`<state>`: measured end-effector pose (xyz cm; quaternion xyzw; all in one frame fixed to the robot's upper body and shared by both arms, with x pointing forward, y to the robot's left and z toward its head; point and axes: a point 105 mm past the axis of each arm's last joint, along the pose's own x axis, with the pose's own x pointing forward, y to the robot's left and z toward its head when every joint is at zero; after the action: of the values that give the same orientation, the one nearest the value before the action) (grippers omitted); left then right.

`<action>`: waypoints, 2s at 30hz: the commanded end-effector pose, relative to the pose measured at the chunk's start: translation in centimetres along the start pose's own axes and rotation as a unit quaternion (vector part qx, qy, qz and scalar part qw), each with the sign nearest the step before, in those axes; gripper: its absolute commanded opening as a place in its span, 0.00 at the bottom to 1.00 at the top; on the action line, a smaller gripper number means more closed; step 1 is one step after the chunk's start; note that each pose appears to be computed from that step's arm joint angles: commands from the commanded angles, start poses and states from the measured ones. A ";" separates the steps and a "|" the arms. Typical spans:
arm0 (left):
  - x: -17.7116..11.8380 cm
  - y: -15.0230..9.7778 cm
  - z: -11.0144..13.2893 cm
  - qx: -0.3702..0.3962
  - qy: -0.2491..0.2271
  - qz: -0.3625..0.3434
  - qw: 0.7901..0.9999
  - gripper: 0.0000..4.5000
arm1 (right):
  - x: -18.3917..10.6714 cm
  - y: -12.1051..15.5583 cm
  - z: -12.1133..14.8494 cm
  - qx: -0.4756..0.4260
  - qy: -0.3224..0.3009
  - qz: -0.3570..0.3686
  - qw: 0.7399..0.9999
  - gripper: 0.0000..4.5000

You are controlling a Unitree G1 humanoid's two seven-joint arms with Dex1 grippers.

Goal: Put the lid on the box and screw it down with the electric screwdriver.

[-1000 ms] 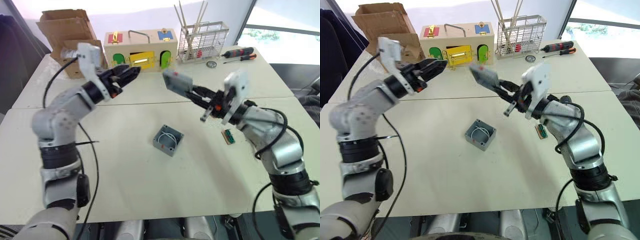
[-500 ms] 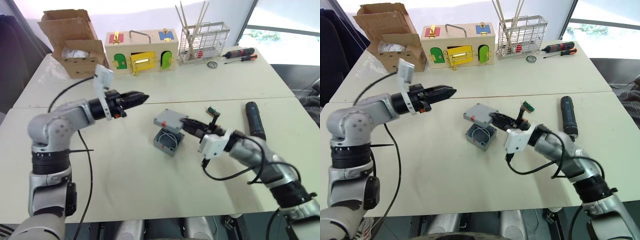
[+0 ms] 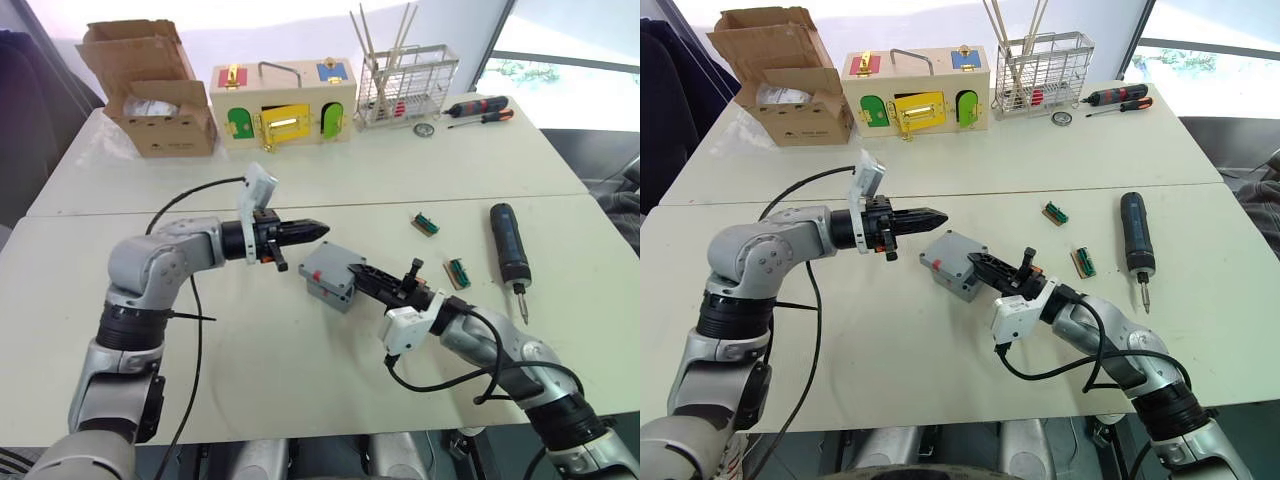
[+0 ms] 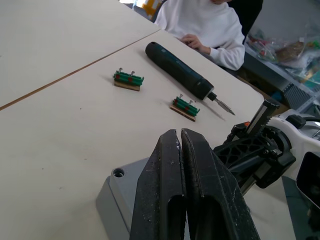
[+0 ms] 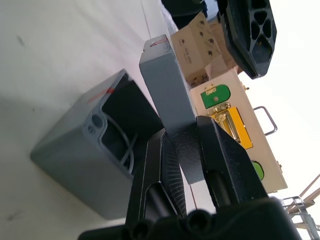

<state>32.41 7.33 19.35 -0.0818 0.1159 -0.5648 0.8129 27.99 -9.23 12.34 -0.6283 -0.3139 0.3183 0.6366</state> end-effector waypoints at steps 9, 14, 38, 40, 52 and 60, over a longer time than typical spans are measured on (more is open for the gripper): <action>0.5 -0.5 -0.4 0.007 -0.003 -0.008 1.000 0.02 | -0.7 1.2 -0.5 -0.020 0.008 0.019 1.000 0.03; 0.8 -0.7 -0.8 0.006 0.003 -0.012 1.000 0.02 | -0.6 1.5 -0.5 -0.024 0.009 0.021 0.999 0.03; 1.8 0.1 -3.9 0.040 0.072 0.002 0.997 0.02 | -0.8 3.5 -0.3 -0.029 0.007 0.042 0.999 0.03; 2.0 0.1 -4.2 0.045 0.074 0.001 0.996 0.02 | -0.9 3.5 -0.2 -0.030 0.007 0.041 0.999 0.03; 2.8 0.5 -6.0 0.067 0.111 0.004 0.992 0.02 | -1.3 3.7 0.0 -0.026 0.006 0.042 0.999 0.03; 3.2 1.6 -9.6 0.098 0.183 0.032 0.978 0.00 | -1.6 2.8 -0.6 -0.028 0.020 0.031 0.999 0.81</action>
<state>32.39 4.23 12.57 0.0875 0.1526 -0.5706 0.8022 27.74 -10.38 10.81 -0.6544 -0.3157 0.2970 0.6195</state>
